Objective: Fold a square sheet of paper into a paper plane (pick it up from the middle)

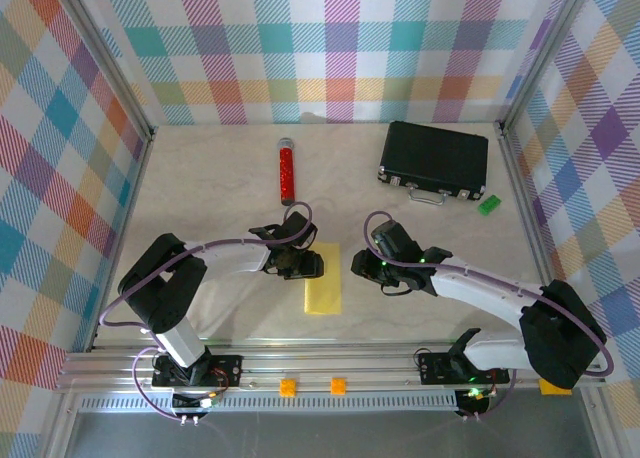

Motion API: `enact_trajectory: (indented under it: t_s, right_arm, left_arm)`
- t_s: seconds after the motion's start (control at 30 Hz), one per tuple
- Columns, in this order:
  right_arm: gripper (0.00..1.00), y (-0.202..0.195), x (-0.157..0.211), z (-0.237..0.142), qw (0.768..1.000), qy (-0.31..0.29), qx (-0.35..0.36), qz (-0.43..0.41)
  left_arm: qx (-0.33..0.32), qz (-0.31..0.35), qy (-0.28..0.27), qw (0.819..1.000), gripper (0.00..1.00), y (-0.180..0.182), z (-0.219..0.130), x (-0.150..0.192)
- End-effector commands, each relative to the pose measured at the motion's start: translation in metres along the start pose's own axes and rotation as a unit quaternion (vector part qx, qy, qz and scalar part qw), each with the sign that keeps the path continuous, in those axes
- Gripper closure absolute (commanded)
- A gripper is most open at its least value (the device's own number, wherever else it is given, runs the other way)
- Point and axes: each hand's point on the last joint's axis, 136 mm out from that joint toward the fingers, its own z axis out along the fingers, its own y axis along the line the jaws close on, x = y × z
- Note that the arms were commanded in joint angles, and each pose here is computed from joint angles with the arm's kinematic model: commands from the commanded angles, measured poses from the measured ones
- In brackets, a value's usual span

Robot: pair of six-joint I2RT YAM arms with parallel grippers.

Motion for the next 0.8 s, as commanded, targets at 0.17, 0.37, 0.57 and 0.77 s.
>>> enact_trajectory:
  t_s: [0.17,0.37,0.57,0.77]
  right_arm:
    - [0.60,0.002,0.002,0.002,1.000,0.010,-0.009,0.000]
    - [0.60,0.003,0.004,0.005,1.000,0.015,-0.011,0.000]
    - [0.60,0.002,0.006,0.007,1.000,0.021,-0.010,0.002]
    - [0.60,0.002,0.006,0.008,1.000,0.023,-0.011,0.003]
  left_arm:
    - [-0.060,-0.012,0.027,0.998,0.53,0.032,0.025,0.019]
    - [-0.068,-0.006,0.026,0.997,0.52,0.035,0.028,0.021]
    - [-0.080,-0.009,0.031,0.996,0.52,0.040,0.032,0.023]
    - [-0.081,-0.008,0.032,0.996,0.52,0.040,0.033,0.024]
